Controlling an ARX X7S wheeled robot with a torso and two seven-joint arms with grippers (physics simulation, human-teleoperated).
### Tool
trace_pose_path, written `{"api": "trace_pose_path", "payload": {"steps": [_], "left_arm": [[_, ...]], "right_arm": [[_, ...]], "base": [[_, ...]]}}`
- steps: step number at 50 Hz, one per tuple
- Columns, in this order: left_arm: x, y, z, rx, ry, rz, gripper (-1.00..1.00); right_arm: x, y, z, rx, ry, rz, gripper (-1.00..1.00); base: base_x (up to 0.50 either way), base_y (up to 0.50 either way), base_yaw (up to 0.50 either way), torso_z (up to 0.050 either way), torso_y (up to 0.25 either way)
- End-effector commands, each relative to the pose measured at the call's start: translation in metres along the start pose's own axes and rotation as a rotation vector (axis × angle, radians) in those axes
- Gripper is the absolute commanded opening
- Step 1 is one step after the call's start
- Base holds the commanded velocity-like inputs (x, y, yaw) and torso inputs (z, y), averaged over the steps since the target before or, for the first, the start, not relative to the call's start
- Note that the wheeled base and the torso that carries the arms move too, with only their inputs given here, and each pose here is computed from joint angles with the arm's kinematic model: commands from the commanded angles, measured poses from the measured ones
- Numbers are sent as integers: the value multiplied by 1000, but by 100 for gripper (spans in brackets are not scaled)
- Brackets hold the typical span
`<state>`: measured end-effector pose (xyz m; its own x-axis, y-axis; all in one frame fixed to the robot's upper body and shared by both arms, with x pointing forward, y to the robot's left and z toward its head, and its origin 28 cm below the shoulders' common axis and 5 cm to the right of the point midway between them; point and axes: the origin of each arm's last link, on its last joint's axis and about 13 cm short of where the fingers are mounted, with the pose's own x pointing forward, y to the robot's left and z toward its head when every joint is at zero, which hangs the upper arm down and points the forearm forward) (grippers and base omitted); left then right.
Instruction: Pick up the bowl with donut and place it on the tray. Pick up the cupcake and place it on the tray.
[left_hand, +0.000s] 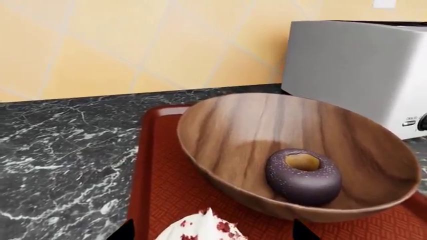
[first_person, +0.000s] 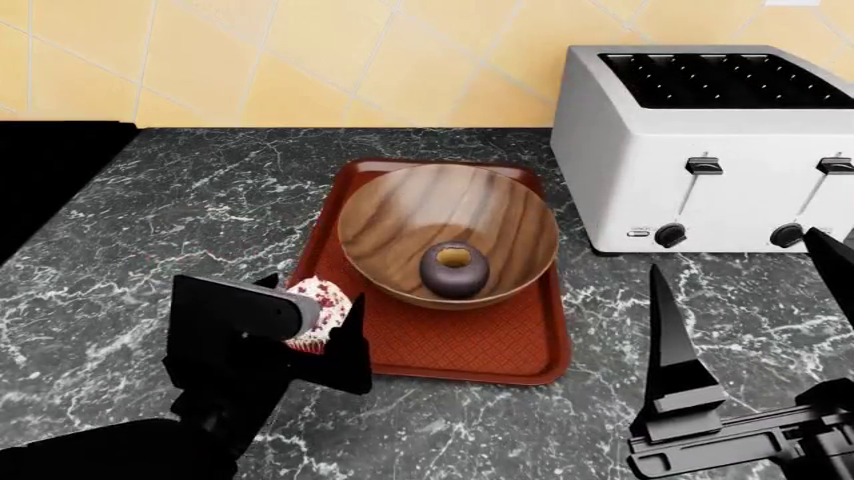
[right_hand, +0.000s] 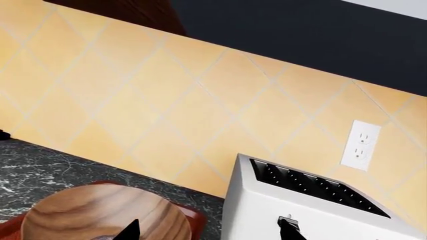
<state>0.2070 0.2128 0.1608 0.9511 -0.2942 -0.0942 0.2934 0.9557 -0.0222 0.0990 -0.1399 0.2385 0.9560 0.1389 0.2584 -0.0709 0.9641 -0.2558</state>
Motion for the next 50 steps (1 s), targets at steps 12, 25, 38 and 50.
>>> {"api": "trace_pose_path", "payload": {"steps": [12, 25, 38, 50], "left_arm": [[-19, -2, 25, 9, -101, 3, 100], [-42, -2, 38, 2, -178, 1, 100], [-61, 6, 44, -2, -233, 53, 100], [-79, 14, 46, 8, -273, 81, 100]], "right_arm": [[-2, -1, 0, 5, -4, -1, 100], [-4, -3, 1, 8, -12, -9, 100], [-15, -11, 1, 17, -36, -32, 100], [-28, -17, 2, 24, -61, -52, 100]], "base": [[0, 0, 0, 0, 0], [0, 0, 0, 0, 0], [0, 0, 0, 0, 0], [0, 0, 0, 0, 0]]}}
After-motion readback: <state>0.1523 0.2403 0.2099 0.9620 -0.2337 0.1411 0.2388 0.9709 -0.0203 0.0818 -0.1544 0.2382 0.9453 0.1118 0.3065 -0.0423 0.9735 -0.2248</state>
